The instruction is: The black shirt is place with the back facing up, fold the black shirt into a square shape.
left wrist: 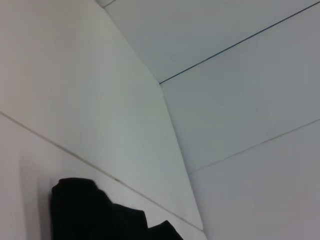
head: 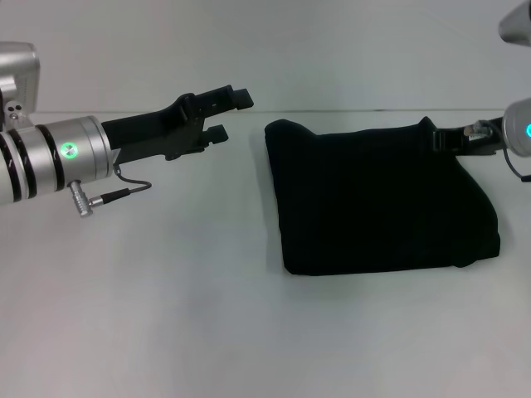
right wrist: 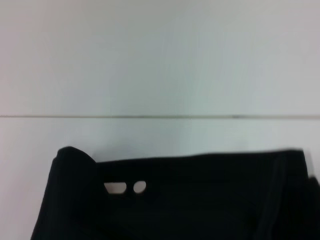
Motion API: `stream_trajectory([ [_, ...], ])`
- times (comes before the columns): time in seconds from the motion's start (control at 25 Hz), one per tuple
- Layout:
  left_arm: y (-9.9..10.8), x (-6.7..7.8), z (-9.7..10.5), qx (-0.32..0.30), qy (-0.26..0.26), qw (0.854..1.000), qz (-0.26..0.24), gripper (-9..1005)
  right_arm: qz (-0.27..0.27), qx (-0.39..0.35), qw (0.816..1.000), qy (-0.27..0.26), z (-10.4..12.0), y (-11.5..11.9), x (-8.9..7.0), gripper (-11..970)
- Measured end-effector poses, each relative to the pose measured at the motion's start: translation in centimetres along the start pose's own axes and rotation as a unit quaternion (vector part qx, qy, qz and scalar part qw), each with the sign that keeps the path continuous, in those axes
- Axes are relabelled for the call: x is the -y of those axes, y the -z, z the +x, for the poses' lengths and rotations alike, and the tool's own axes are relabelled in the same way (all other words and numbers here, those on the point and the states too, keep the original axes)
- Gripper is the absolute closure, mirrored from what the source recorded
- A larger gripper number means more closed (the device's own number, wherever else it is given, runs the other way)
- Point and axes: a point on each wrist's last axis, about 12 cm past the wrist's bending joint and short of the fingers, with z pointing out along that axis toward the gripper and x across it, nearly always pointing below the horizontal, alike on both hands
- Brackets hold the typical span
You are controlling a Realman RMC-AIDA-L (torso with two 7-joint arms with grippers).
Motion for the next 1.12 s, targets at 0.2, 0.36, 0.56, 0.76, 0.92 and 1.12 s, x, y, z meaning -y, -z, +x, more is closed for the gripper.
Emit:
stream_trajectory([
  [0.2,0.0,0.0,-0.1,0.004,0.001,1.000,0.001,104,0.012,0.010,0.999,0.035,-1.3,0.5,-1.3,900],
  [0.36,0.0,0.0,-0.1,0.004,0.001,1.000,0.001,104,0.010,0.015,0.999,0.046,-1.8,1.0,-1.8,900],
  [0.56,0.0,0.1,-0.2,0.004,0.000,1.000,0.001,104,0.045,0.008,0.998,0.049,-1.4,0.9,-0.8,899],
  [0.76,0.0,0.0,-0.2,0.007,0.000,1.000,-0.002,104,0.062,0.007,0.997,0.049,-0.4,-0.3,-0.4,898],
  [0.92,0.1,-0.2,0.0,0.008,0.003,1.000,-0.004,104,0.071,0.006,0.996,0.048,0.2,-1.2,-0.2,898],
  [1.12,0.2,-0.4,0.1,0.009,0.006,1.000,-0.005,104,0.085,0.004,0.996,0.038,0.7,-1.6,0.7,897],
])
